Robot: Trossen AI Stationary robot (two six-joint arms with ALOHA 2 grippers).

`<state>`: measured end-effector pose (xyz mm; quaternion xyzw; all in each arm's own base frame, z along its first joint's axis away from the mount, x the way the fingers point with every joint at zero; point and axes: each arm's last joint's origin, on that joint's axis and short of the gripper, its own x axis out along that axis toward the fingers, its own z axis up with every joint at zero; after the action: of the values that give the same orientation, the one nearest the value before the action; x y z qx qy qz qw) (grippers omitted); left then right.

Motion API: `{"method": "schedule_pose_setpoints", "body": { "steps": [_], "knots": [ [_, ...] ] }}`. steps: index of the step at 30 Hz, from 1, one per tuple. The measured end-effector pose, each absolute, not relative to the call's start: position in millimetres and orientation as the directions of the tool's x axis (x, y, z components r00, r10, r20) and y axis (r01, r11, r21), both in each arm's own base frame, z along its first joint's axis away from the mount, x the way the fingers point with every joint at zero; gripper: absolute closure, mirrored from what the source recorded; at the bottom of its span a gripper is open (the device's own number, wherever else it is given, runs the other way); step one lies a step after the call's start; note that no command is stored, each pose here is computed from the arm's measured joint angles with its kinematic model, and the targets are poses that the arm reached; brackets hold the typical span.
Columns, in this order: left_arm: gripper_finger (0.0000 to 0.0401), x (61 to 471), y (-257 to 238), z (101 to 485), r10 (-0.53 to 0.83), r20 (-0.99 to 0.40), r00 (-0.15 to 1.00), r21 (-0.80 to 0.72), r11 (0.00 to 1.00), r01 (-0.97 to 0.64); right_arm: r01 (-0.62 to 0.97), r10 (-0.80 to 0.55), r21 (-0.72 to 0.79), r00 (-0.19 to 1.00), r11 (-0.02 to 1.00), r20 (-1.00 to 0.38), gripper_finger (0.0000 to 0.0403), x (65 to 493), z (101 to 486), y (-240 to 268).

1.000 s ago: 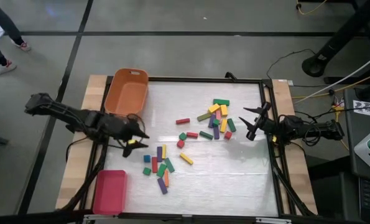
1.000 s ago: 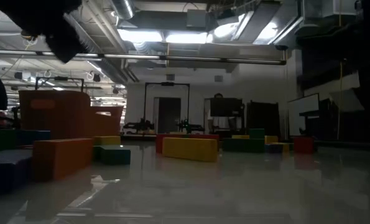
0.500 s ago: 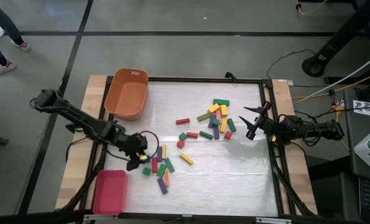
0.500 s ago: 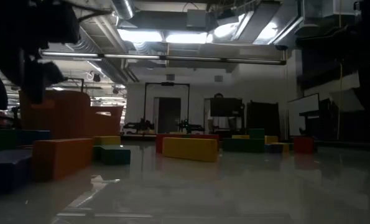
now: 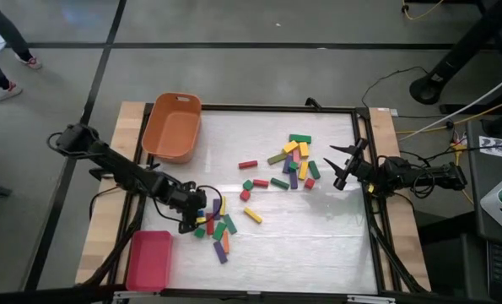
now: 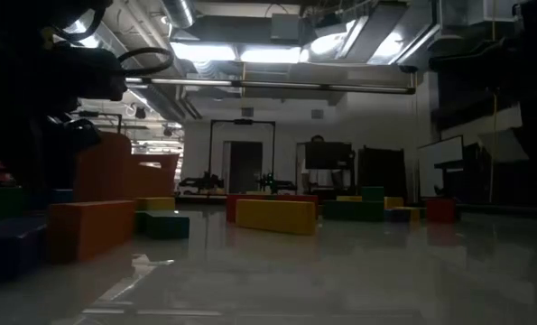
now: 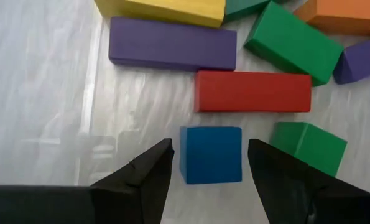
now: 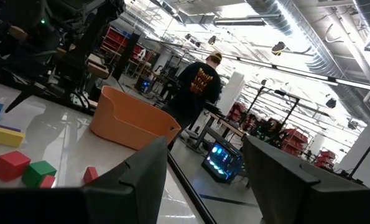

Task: Sort blocks by size
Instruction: Put the small blue block into the red bin

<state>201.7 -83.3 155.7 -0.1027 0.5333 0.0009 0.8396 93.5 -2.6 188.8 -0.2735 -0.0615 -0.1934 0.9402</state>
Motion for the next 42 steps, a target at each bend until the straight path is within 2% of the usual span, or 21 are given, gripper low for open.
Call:
{"method": "schedule_pose_setpoints", "body": {
  "steps": [14, 17, 20, 25, 31, 34, 36, 39, 42],
  "knots": [
    [0.0207, 211, -87, 135, -0.091, -0.921, 0.378, -0.139, 0.985, -0.101, 0.394, -0.330, -0.494, 0.919, 0.775, 0.216, 0.0194, 94, 188, -3],
    [0.0234, 211, -87, 133, -0.088, -0.925, 0.369, -0.133, 0.986, -0.099, 0.394, -0.330, -0.494, 0.919, 0.775, 0.216, 0.0194, 94, 188, -3],
    [0.0280, 210, -87, 136, -0.098, -0.921, 0.376, -0.142, 0.986, -0.090, 0.394, -0.330, -0.494, 0.919, 0.775, 0.216, 0.0194, 94, 188, -3],
    [0.0287, 208, -83, 148, -0.132, -0.902, 0.410, -0.191, 0.976, -0.106, 0.395, -0.330, -0.494, 0.919, 0.775, 0.217, 0.0194, 94, 188, -3],
    [0.0287, 210, -79, 191, -0.212, -0.849, 0.484, -0.284, 0.955, -0.080, 0.395, -0.330, -0.494, 0.919, 0.775, 0.217, 0.0194, 94, 188, -3],
    [0.0287, 204, -82, 216, -0.365, -0.810, 0.459, -0.435, 0.899, -0.054, 0.395, -0.330, -0.494, 0.919, 0.775, 0.217, 0.0194, 94, 188, -3],
    [0.0287, 198, -88, 229, -0.496, -0.756, 0.427, -0.578, 0.812, -0.082, 0.395, -0.330, -0.494, 0.919, 0.775, 0.217, 0.0194, 94, 188, -3],
    [0.0287, 184, -102, 238, -0.627, -0.699, 0.345, -0.711, 0.660, -0.242, 0.395, -0.330, -0.494, 0.919, 0.775, 0.217, 0.0194, 94, 188, -3],
    [0.0276, 170, -119, 240, -0.670, -0.691, 0.270, -0.714, 0.575, -0.401, 0.394, -0.329, -0.495, 0.919, 0.775, 0.216, 0.0194, 94, 188, -3]
  ]
}}
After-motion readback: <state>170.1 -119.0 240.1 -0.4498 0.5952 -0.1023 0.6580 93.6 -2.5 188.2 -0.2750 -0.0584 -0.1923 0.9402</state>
